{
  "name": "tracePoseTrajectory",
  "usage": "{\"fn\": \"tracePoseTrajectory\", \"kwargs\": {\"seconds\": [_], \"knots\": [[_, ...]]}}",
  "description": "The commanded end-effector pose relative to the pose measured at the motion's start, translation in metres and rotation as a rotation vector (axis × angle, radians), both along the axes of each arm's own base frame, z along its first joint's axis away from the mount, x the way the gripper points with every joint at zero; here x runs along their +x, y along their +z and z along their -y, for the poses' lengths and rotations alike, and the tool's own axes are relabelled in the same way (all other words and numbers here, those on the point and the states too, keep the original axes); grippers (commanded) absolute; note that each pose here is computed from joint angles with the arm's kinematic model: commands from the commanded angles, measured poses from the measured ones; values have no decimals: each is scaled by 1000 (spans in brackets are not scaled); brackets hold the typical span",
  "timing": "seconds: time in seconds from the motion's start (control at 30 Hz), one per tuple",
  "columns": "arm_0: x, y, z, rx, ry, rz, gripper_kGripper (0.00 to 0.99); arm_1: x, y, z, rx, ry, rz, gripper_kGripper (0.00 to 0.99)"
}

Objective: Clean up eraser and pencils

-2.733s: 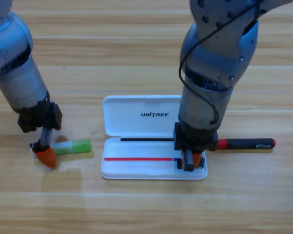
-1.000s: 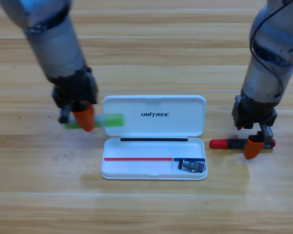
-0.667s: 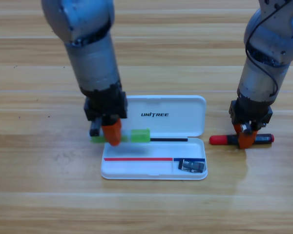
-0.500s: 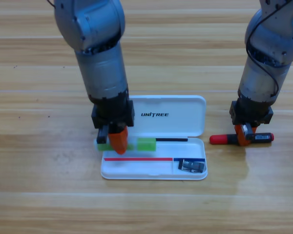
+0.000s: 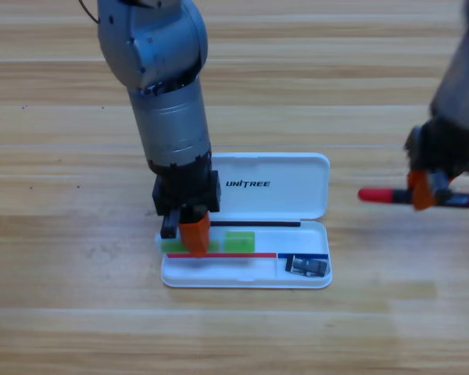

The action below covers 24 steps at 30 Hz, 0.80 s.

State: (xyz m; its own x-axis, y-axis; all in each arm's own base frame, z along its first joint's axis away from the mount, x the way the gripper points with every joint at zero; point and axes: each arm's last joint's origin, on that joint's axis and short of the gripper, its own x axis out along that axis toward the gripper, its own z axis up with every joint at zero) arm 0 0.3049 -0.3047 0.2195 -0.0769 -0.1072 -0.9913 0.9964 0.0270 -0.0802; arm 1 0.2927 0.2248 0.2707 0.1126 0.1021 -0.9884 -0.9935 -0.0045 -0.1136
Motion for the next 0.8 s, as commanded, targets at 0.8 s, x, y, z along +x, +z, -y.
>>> {"fn": "tracePoseTrajectory", "kwargs": {"seconds": [0.8], "knots": [[-13,-27,25,37,-16,-65,0,-60,45,-6,72,69,-25,0]]}}
